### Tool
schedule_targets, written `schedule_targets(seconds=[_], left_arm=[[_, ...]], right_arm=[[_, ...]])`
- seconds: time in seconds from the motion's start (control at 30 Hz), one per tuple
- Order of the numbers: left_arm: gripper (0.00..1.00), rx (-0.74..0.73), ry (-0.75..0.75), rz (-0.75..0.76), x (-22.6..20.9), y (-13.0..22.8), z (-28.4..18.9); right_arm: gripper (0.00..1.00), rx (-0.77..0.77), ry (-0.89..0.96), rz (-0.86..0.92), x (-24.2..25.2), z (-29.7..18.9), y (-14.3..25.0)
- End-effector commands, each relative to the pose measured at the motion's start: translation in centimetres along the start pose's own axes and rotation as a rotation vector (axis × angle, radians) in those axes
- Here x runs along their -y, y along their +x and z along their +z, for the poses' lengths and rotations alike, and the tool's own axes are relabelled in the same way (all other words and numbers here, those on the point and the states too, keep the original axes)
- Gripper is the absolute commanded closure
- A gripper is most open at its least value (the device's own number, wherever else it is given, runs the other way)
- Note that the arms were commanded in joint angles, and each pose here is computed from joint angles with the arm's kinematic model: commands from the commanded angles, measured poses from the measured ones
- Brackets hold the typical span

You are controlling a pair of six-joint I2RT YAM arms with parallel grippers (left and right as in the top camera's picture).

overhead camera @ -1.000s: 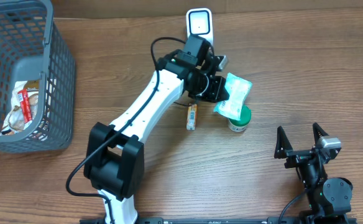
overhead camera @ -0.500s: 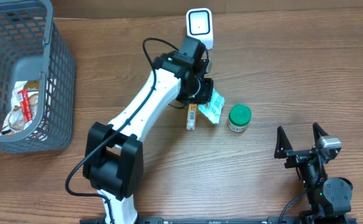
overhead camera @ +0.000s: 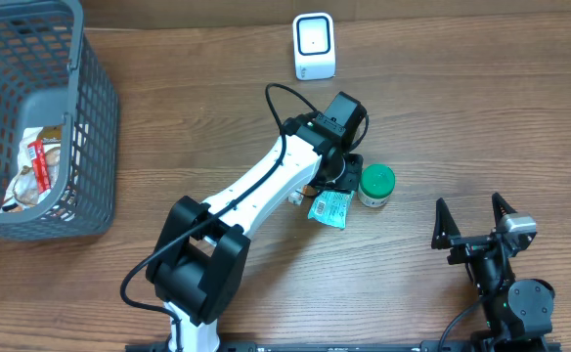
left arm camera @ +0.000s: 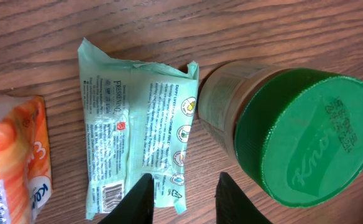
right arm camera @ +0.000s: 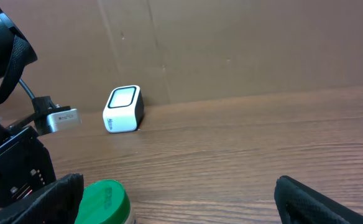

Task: Scan the item barcode
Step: 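Lift the teal pack off the green-lidded tub and set it down beside it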

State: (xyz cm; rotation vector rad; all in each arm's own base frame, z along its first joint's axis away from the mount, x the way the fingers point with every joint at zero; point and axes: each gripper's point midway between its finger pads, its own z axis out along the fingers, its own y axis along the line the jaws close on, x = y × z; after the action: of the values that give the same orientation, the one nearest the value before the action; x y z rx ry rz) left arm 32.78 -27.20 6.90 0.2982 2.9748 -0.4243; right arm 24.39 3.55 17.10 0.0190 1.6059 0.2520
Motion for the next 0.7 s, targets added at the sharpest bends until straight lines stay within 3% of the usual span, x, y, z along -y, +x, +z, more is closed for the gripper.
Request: schedule_targets(seconds=[0.0,0.27,0.5,0.6,0.67], left_arm=[[0.74,0.100,0.027,0.005,0.6,-2.3,-3.4],[0.57,0.245,0.027,-0.067,-2.3,-5.9,-10.0],[0.53,0.166,-0.143,-0.163,-10.5,-4.4,-10.9],[0.50,0.173,-0.169,-0.174,-11.8,-4.6,-11.2],[0.41,0.188,-0.192,-0.186,-12.6,-4.9,-11.4]], right_arm=[[0.00,0.000,0.009,-0.004,0.2,0.1,0.3],[0.00,0.000,0.010,-0.004,0.2,0.1,0.3],[0.00,0.000,0.009,-0.004,0.2,0.1,0.3],[0.00,0.000,0.009,-0.004,0.2,0.1,0.3],[0.00,0.000,0.009,-0.004,0.2,0.1,0.3]])
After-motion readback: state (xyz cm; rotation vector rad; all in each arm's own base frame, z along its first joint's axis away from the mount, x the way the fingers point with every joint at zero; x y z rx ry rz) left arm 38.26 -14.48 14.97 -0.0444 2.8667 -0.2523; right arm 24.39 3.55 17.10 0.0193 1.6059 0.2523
